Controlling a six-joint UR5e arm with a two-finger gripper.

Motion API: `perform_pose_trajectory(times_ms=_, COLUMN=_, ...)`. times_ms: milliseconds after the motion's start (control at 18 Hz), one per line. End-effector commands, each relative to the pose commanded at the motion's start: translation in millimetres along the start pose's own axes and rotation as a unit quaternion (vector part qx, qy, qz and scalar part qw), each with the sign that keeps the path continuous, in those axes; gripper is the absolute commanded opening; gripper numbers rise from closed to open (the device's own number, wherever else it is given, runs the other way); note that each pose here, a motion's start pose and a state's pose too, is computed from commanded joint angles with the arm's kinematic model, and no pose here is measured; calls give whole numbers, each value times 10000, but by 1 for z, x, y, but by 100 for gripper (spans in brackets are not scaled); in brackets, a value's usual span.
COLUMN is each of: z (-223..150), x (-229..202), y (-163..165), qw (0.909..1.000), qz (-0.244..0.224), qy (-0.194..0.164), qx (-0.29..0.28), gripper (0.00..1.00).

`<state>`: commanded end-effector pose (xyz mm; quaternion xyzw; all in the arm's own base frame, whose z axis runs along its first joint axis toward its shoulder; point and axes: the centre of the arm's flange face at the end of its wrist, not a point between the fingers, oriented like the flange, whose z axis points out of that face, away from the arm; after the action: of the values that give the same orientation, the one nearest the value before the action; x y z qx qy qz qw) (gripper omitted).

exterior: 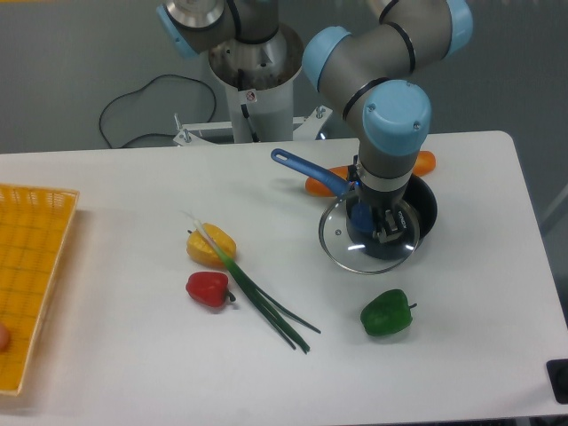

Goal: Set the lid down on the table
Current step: 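Hold the glass lid by its knob above the black saucepan, then lift the glass lid off the saucepan and carry it beside the pan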

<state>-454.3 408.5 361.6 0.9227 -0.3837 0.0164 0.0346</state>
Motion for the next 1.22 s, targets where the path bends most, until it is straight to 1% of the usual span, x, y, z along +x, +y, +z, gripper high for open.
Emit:
perform_pose_trajectory(times_ms=222, z=2, x=0, y=-2, qw=10000, qz=-30, qy=10, qx=18, gripper=63)
perform_pose_trajectory(times_ms=333, z=2, x=-1, y=-5, qw=9999, qz=-167, qy=13, qx=2, gripper=63)
perform_pose_trajectory(times_ms=556, z=4, x=-2, y=-8, qw=9997, qz=-250, qy=33, qx=5, gripper=63)
perform_pose_trajectory(times_ms=667, z=3, x=-2, y=-16, qw=9993, qz=-366, qy=24, qx=-8, gripper=63)
perform_pose_trajectory(times_ms=778, z=3, x=-1, y=-23, qw=9983, qz=-579, qy=43, qx=-9, gripper=63)
perform_pose_trajectory(times_ms=944, z=3, x=-2, y=-33, qw=9983, qz=-587, qy=37, qx=2, gripper=63)
perform_pose_trajectory(times_ms=1056, z=4, x=-3, y=-48, qw=9976, qz=-694, qy=29, qx=2, gripper=63)
perform_pose_trajectory(times_ms=1167, z=12, x=-6, y=-62, qw=9959, qz=-905, qy=90, qx=7, gripper=63)
perform_pose_trajectory(times_ms=1222, z=15, x=-6, y=-70, qw=9956, qz=-935, qy=103, qx=-4, gripper=63)
